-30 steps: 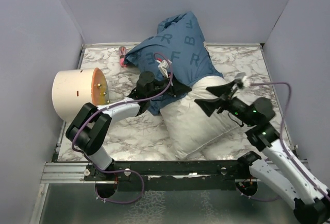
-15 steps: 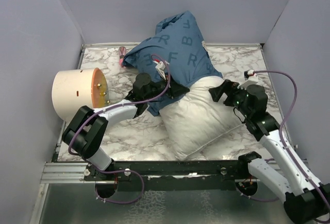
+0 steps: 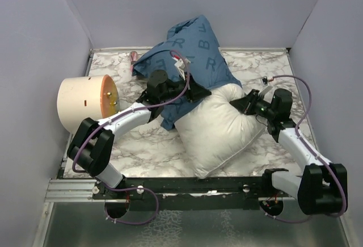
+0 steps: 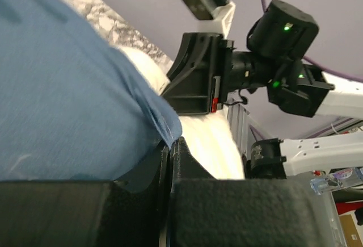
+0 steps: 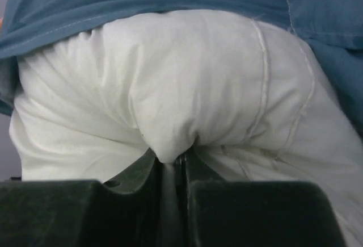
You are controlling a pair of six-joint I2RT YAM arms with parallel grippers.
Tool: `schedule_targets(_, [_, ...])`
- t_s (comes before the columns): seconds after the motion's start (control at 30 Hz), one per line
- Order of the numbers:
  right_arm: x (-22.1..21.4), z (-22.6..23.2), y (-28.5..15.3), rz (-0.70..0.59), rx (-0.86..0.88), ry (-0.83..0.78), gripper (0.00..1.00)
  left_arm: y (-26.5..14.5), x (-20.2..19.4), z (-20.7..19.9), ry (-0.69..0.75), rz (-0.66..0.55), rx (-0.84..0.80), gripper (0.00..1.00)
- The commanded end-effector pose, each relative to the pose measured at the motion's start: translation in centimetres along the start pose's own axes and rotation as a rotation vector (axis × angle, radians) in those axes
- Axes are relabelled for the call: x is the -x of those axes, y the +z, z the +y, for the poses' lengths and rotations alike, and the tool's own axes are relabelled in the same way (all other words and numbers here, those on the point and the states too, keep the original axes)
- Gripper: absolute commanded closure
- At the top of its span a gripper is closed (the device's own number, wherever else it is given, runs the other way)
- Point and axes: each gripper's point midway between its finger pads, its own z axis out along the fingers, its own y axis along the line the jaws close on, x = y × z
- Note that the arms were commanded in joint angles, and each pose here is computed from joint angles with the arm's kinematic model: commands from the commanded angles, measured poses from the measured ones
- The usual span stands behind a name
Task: Put the pillow into the pillowcase
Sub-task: Stuff the pillow into the pillowcase.
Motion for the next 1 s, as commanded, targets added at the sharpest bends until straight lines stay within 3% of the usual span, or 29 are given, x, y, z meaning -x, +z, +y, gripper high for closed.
schedule_targets(0.0, [5.5, 5.5, 0.7, -0.053, 0.21, -0.177, 0.99, 1.4, 3.0, -6.8, 0.1, 0.039, -0.194, 1.0])
schedule_targets(0.23, [22.7, 14.9, -4.5, -0.515, 0.134, -0.594, 0.99, 3.6, 6.4, -14.1, 0.254, -0.005, -0.309, 1.0])
schedule_targets(0.37, [24.6, 18.9, -7.4, -0.648, 0.193, -0.818, 0.99, 2.3, 5.8, -13.3, 0.339, -0.053, -0.239, 1.0])
schedule_targets(0.5, [17.4, 17.8, -5.1, -0.471, 0.329, -0.854, 0.99, -0.2, 1.1, -8.8, 0.352, -0.055, -0.097, 1.0])
schedule_targets(0.6, [7.1, 15.0, -2.4, -0.284, 0.374, -0.728, 0.99, -2.0, -3.3, -5.7, 0.269, -0.015, -0.017, 0.99])
schedule_targets(0.77, [-6.3, 14.3, -2.1, -0.029, 0.429, -0.593, 0.99, -5.5, -6.7, -4.8, 0.138, -0.006, 0.069, 0.7])
schedule_targets(0.97, [-11.8, 15.7, -1.3, 0.107, 0.448, -0.555, 0.99, -10.7, -4.7, -7.0, 0.144, -0.019, 0.217, 0.36])
